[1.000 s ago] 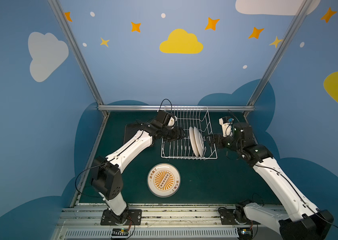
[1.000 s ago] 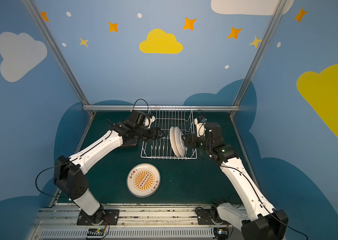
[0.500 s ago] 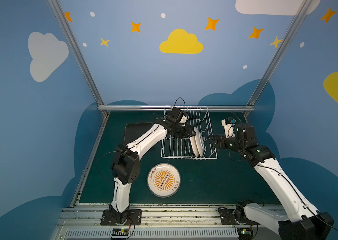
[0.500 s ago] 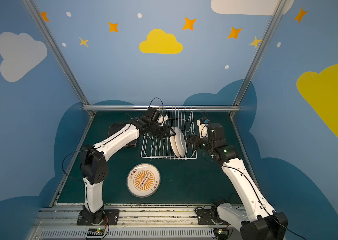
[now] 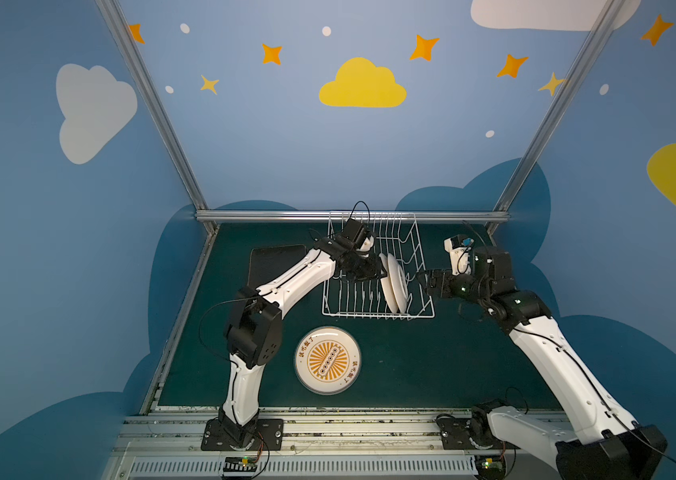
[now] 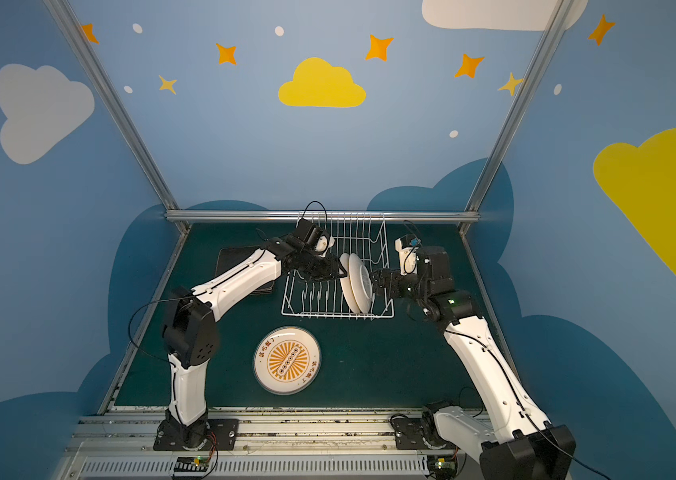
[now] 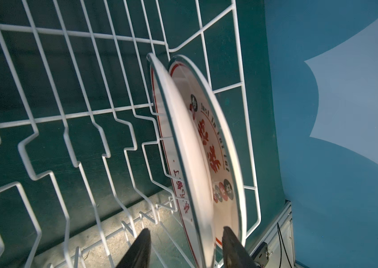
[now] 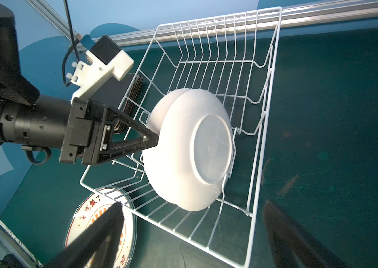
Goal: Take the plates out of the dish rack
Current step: 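Move the left gripper to the next printed plate in the rack and grasp it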
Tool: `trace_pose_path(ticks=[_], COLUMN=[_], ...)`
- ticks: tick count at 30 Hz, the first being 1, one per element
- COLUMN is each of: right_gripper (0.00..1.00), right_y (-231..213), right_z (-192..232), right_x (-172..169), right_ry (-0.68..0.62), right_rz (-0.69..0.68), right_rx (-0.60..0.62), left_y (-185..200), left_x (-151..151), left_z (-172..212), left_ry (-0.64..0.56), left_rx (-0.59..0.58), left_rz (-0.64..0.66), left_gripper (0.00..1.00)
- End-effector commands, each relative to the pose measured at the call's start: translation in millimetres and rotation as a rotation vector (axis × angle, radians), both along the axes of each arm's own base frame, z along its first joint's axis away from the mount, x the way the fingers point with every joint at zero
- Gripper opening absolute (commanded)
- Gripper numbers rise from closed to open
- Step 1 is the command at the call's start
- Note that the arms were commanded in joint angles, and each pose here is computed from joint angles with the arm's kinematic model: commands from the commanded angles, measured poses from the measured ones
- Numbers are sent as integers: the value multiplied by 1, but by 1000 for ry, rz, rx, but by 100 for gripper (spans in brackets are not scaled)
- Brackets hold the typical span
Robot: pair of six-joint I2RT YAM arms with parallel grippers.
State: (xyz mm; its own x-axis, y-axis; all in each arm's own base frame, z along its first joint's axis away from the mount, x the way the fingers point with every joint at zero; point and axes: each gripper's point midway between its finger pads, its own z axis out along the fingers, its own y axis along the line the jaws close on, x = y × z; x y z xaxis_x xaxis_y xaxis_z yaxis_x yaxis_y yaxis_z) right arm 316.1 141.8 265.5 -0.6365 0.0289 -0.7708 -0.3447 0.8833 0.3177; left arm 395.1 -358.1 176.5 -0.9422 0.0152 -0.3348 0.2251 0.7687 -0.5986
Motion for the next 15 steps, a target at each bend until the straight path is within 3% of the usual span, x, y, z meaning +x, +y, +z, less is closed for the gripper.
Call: trace_pose_path(ticks=[1,15], right_gripper=[93,93], right_y=[3,-1], right_z=[10,20], right_x=[2,7], right_ry=[-28,-63], right_rz=[10,0], right_rx=[23,8], left_y=[-3,-18], left_x=[3,13], left_z=[9,-19], left_ry=[-22,26], left_rx=[-30,-37], left_rz=[7,3], left_gripper=[49,40])
